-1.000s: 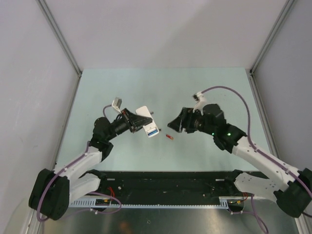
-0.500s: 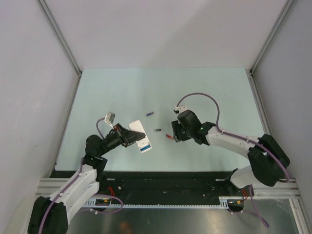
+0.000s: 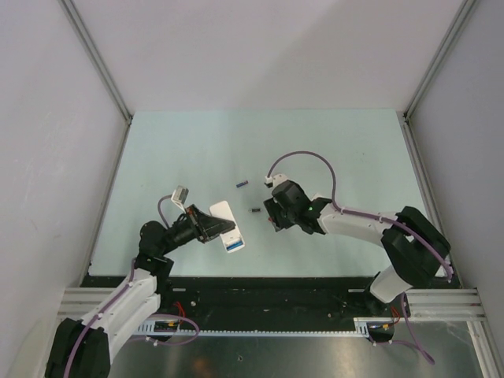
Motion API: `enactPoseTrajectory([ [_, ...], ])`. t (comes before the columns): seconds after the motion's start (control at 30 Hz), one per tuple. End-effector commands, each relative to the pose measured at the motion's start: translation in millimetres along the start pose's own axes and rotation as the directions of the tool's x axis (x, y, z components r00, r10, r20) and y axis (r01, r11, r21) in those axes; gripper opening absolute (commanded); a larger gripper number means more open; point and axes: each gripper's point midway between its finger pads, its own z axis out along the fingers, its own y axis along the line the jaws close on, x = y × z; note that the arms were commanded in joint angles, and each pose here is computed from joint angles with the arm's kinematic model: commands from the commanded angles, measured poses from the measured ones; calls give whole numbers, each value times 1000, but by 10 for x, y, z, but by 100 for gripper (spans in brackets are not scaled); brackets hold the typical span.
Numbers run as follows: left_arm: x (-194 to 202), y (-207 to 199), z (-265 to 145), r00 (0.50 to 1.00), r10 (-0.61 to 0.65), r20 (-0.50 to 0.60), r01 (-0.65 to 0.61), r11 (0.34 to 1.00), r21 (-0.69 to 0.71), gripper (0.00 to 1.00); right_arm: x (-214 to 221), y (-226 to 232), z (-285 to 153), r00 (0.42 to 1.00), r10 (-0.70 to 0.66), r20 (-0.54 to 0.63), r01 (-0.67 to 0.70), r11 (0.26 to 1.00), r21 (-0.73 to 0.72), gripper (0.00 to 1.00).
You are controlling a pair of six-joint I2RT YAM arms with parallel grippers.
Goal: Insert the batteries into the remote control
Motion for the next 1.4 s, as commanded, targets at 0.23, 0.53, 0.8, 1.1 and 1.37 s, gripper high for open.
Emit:
enactPoseTrajectory([
  [0.23, 9, -128, -26, 997, 78, -12, -77, 996, 53, 0, -265, 68, 302, 992, -123, 4, 123, 990, 65, 55],
  [0.53, 24, -109, -27, 997, 76, -18, -75, 996, 49, 0, -184, 58, 422, 988, -147, -46, 150, 986, 68, 45],
  [0.8, 21, -129, -25, 997, 80, -20, -79, 995, 54, 0, -157, 90, 467, 986, -157, -64, 161, 985, 57, 41],
  [1.1, 26, -114, -30, 997, 75, -18, -74, 996, 51, 0, -78, 85, 498, 984, -137, -115, 143, 989, 44, 35],
  [1.37, 26, -139, -34, 996, 82, -17, -81, 995, 59, 0, 25, 105, 505, 984, -83, -158, 86, 996, 16, 20],
])
